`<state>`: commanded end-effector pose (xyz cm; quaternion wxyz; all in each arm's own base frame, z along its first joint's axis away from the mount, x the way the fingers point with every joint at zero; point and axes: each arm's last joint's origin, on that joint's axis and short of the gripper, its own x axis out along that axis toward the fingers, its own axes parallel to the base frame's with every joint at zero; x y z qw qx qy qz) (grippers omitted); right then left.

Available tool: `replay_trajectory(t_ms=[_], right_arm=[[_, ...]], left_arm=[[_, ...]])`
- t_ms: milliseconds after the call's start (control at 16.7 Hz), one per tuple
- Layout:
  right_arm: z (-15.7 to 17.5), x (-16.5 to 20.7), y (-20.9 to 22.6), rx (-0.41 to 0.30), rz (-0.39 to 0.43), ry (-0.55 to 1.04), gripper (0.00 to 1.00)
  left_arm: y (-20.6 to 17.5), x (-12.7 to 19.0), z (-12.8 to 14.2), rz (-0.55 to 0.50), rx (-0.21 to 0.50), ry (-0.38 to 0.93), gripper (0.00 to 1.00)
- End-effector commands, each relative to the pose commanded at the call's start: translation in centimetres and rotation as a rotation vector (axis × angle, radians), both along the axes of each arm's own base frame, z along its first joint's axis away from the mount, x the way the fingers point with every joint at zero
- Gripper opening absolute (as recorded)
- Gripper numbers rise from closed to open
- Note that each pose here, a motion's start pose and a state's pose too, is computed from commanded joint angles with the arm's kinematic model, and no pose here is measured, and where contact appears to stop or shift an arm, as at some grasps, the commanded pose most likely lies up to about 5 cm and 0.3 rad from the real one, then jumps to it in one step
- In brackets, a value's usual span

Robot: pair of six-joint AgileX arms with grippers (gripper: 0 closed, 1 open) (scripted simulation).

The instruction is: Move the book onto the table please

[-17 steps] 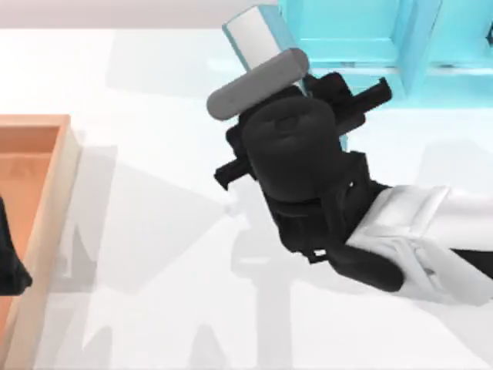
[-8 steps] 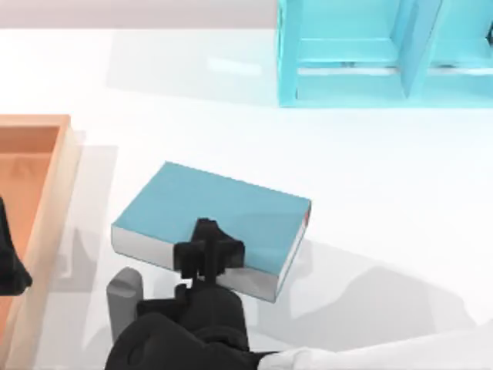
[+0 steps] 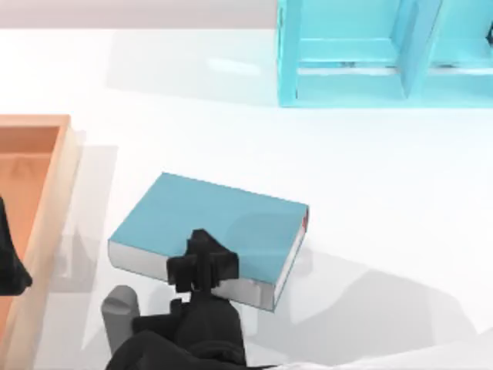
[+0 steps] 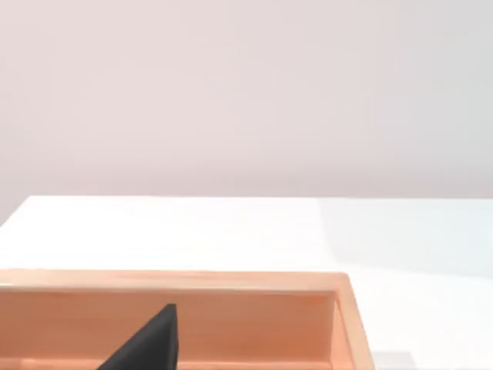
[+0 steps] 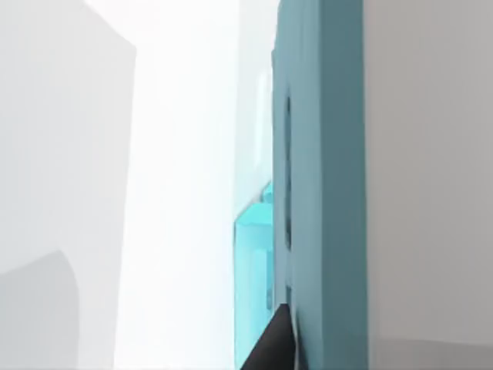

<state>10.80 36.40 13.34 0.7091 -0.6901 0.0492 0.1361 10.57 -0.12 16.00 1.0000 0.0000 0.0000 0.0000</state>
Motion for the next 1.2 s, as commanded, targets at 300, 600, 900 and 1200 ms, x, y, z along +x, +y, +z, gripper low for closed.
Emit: replay_trajectory(t_ms=[300, 600, 900, 1200], right_arm=[[0.2, -0.5, 0.1, -0.004, 0.002, -0.003, 0.00], [-0.5, -0.3, 0.0, -0.007, -0.002, 0.000, 0.00], [-3.0, -0.3, 0.0, -0.007, -0.002, 0.001, 0.00], [-3.1, -0.3, 0.0, -0.007, -0.002, 0.001, 0.08]], left_arm=[[0.0, 0.0, 0.0, 0.000, 0.000, 0.000, 1.00], [0.0, 0.0, 0.0, 0.000, 0.000, 0.000, 1.00], [0.0, 0.0, 0.0, 0.000, 0.000, 0.000, 1.00], [0.0, 0.0, 0.0, 0.000, 0.000, 0.000, 1.00]])
